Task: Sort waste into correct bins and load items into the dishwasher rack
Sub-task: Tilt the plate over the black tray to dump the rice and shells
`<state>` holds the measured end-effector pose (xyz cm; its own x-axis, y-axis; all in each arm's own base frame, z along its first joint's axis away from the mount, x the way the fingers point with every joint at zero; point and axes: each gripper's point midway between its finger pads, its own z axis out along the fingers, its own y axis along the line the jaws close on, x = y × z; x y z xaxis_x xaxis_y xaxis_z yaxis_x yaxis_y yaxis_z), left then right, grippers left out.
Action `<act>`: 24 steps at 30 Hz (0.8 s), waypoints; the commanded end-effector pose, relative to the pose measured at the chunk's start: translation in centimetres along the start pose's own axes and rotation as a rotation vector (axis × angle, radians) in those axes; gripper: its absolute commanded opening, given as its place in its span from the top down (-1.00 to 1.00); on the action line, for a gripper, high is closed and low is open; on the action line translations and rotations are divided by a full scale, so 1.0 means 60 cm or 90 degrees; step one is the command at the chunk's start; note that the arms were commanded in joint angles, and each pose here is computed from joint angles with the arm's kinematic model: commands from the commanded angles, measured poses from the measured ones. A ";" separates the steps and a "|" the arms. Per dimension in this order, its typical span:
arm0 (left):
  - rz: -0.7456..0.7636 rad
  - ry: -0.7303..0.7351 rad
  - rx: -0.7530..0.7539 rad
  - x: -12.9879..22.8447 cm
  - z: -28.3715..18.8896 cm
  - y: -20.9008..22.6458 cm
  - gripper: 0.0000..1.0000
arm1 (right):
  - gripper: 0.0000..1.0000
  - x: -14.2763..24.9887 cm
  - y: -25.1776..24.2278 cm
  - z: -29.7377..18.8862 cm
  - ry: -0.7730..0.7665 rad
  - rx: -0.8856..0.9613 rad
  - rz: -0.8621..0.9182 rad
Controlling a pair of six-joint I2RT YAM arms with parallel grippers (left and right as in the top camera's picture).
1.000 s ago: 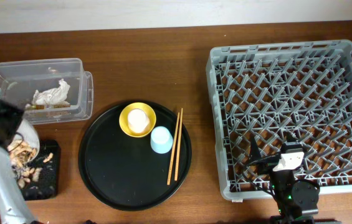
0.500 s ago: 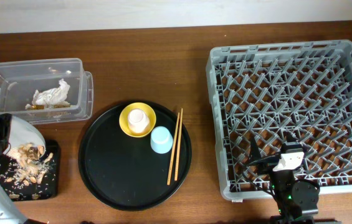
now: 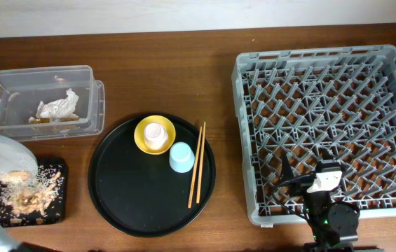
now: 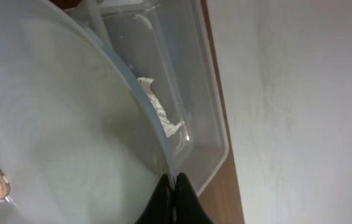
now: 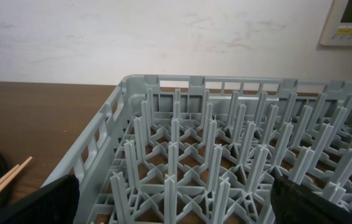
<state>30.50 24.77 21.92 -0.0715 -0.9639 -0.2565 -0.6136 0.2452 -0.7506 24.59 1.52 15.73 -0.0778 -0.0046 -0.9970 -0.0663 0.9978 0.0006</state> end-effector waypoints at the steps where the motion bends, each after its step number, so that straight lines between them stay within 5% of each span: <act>1: -0.040 0.059 0.050 0.003 0.017 -0.004 0.98 | -0.97 0.005 -0.006 0.000 0.003 0.012 -0.001; 10: -0.054 0.102 0.210 -0.011 -0.020 -0.058 0.98 | -0.97 0.005 -0.006 0.000 0.003 0.012 -0.001; 15: -0.117 0.150 0.202 0.015 -0.025 -0.048 0.98 | -0.97 0.005 -0.006 0.000 0.003 0.012 -0.001; 17: -0.133 0.111 0.123 0.005 -0.013 -0.010 0.98 | -0.97 0.005 -0.006 0.000 0.003 0.012 -0.001; 24: -0.164 0.162 0.165 0.025 -0.028 -0.022 0.98 | -0.97 0.005 -0.006 0.000 0.003 0.012 -0.001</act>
<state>29.58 22.84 21.80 -0.1195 -0.9856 0.1195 -0.4889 -0.0463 -0.8711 24.59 1.52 15.73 -0.0778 -0.0050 -0.9970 -0.0664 0.9978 0.0002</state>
